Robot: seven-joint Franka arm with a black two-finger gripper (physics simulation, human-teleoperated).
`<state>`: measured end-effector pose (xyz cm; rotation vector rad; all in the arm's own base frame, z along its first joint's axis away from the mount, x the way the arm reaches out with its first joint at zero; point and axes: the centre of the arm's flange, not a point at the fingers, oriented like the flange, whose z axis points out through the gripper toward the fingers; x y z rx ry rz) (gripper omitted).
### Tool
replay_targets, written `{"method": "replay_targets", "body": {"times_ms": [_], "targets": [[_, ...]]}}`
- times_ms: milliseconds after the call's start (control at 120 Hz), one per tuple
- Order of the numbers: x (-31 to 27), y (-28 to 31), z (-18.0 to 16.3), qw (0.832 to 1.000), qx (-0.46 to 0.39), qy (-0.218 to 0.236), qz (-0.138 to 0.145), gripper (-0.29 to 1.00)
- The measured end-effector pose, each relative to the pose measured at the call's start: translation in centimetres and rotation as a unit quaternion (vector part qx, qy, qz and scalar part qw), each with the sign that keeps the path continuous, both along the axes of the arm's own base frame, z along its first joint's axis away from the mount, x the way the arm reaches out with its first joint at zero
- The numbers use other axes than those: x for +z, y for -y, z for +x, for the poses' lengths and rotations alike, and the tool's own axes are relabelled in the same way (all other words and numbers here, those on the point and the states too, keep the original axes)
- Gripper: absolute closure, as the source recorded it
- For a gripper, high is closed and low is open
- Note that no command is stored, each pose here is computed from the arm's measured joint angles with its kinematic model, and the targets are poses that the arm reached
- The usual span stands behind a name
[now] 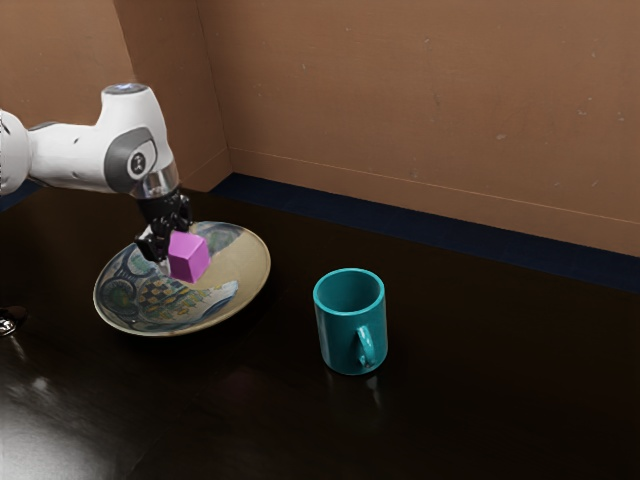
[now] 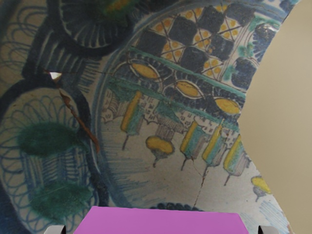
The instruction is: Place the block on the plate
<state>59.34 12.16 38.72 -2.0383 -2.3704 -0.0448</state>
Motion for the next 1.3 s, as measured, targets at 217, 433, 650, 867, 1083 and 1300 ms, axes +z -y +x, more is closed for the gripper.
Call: {"method": "replay_targets", "body": {"times_ms": [217, 433, 650, 867, 1083, 1300], "targets": [[-4.2, -1.2, 0.5, 1.000, 0.008, -0.019, 0.001, 0.31], [-7.3, -2.4, 0.8, 1.000, 0.017, -0.024, 0.004, 0.30], [-7.6, -2.7, 1.3, 1.000, 0.017, -0.009, 0.009, 0.24], [-6.9, -3.0, 1.5, 1.000, 0.017, 0.008, 0.013, 0.17], [-3.3, -2.6, 1.5, 0.999, 0.015, 0.035, 0.013, 0.09], [0.3, 0.3, 1.3, 0.999, -0.008, 0.036, -0.004, 0.03]]}}
